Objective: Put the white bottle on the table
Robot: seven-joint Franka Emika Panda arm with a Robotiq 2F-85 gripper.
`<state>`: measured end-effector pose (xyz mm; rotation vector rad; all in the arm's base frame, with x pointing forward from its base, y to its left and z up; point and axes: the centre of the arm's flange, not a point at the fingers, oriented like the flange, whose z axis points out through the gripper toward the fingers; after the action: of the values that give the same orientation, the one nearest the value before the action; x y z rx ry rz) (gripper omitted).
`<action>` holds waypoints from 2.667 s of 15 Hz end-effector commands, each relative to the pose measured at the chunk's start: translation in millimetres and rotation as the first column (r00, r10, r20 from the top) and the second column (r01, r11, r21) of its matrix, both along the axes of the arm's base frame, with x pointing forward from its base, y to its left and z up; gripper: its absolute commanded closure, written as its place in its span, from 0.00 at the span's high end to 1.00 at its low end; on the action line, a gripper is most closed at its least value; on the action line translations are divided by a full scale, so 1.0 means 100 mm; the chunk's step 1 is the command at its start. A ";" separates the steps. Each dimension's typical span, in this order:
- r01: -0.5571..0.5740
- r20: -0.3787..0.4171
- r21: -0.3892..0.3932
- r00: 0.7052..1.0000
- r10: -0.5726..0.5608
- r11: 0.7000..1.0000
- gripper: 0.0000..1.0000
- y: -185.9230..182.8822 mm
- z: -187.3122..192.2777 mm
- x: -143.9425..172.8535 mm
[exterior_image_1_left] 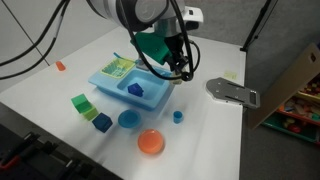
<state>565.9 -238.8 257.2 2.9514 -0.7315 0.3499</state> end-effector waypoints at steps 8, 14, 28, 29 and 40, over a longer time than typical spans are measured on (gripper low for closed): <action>0.098 0.046 -0.073 0.994 -0.095 0.992 0.08 -0.42 -0.10 0.01; 0.151 0.113 -0.116 0.984 -0.138 0.982 0.08 -0.61 -0.42 -0.06; 0.234 0.131 -0.121 0.967 -0.219 0.965 0.08 -0.93 -1.16 -0.26; 0.242 0.128 -0.122 0.966 -0.226 0.963 0.08 -0.97 -1.21 -0.29; 0.282 0.120 -0.139 0.956 -0.266 0.949 0.08 -1.11 -1.75 -0.45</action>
<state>518.0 -342.5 92.9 2.6768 -1.0278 0.4732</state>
